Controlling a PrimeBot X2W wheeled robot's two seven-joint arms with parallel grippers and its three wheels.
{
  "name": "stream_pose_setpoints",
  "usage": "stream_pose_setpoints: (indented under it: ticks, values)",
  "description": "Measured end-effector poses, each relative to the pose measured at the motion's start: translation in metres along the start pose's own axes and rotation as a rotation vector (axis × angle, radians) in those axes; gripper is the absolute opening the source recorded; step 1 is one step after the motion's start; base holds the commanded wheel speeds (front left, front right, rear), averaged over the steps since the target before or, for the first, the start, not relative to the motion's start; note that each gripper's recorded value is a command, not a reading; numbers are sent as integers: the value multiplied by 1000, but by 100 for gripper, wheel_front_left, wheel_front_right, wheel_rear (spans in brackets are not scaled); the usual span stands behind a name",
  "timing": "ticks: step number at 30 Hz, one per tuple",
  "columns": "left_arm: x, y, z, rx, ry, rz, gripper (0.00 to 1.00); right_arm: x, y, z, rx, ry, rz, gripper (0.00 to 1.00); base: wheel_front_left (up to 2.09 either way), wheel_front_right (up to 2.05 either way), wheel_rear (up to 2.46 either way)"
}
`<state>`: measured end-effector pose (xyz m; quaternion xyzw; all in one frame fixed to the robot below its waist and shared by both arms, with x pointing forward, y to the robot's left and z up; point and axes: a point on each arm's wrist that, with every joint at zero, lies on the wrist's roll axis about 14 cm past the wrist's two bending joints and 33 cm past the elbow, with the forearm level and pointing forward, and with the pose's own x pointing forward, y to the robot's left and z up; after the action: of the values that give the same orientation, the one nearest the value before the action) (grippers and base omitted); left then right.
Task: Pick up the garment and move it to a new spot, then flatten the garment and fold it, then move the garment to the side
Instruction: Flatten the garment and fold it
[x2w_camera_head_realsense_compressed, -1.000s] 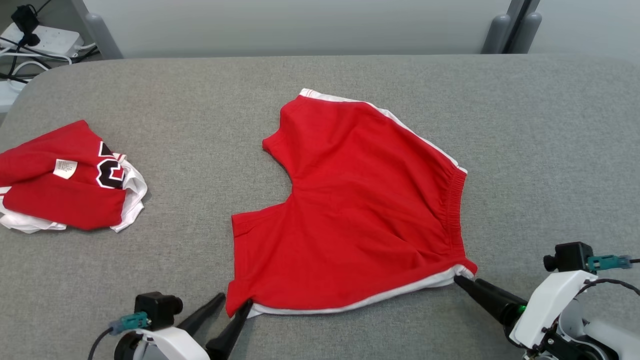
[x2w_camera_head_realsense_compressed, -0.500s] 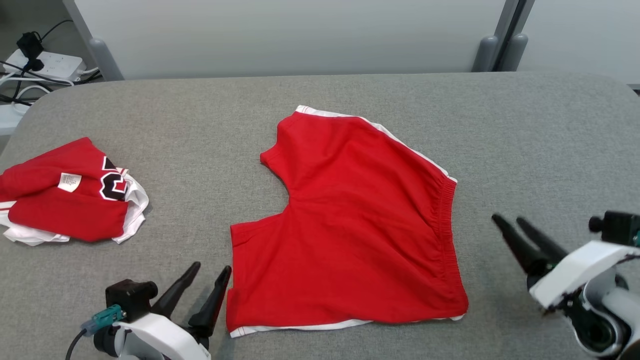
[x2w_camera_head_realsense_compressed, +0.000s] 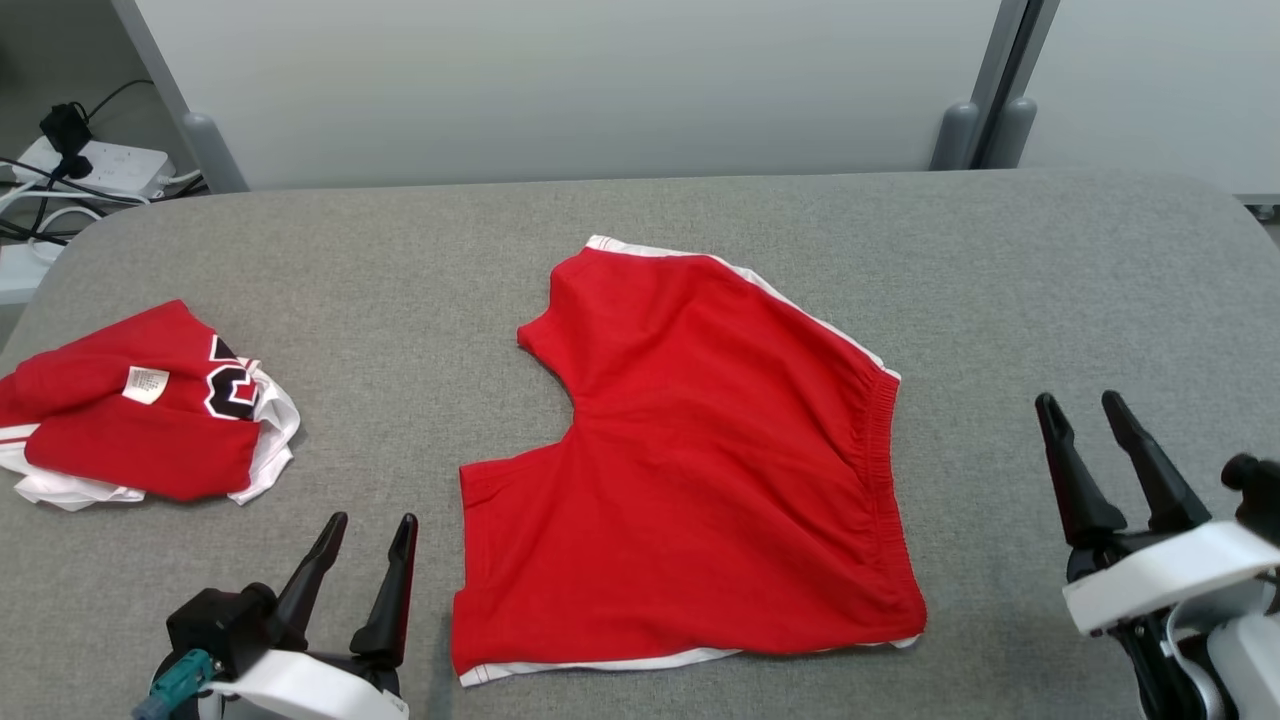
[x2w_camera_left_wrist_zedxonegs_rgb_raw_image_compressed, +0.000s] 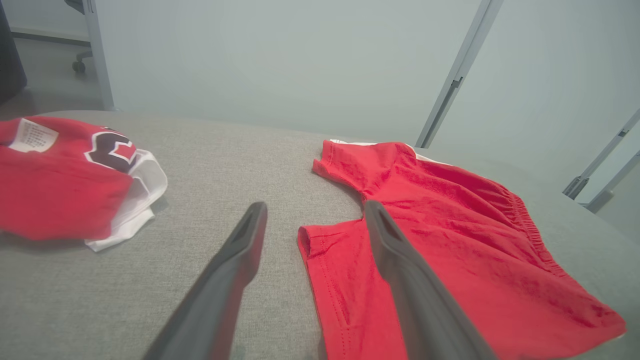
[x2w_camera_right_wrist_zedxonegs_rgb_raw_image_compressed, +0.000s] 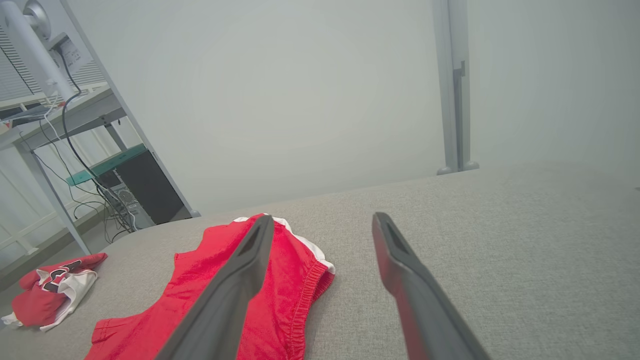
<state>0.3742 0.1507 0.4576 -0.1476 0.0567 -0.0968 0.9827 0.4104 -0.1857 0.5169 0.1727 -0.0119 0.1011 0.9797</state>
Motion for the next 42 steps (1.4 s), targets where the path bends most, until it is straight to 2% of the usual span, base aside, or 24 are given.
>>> stream_pose_setpoints:
  ticks: [9,22,42]
  values:
    - [-17,4,3,38,-37,59,100,-27,17,-6,-89,-24,9,100,0,0,0]
    - [-41,20,2,137,-45,153,100,-51,17,-23,-185,8,-28,100,0,0,0]
    - [-43,19,1,176,-41,167,100,-55,14,-30,-193,19,-65,100,0,0,0]
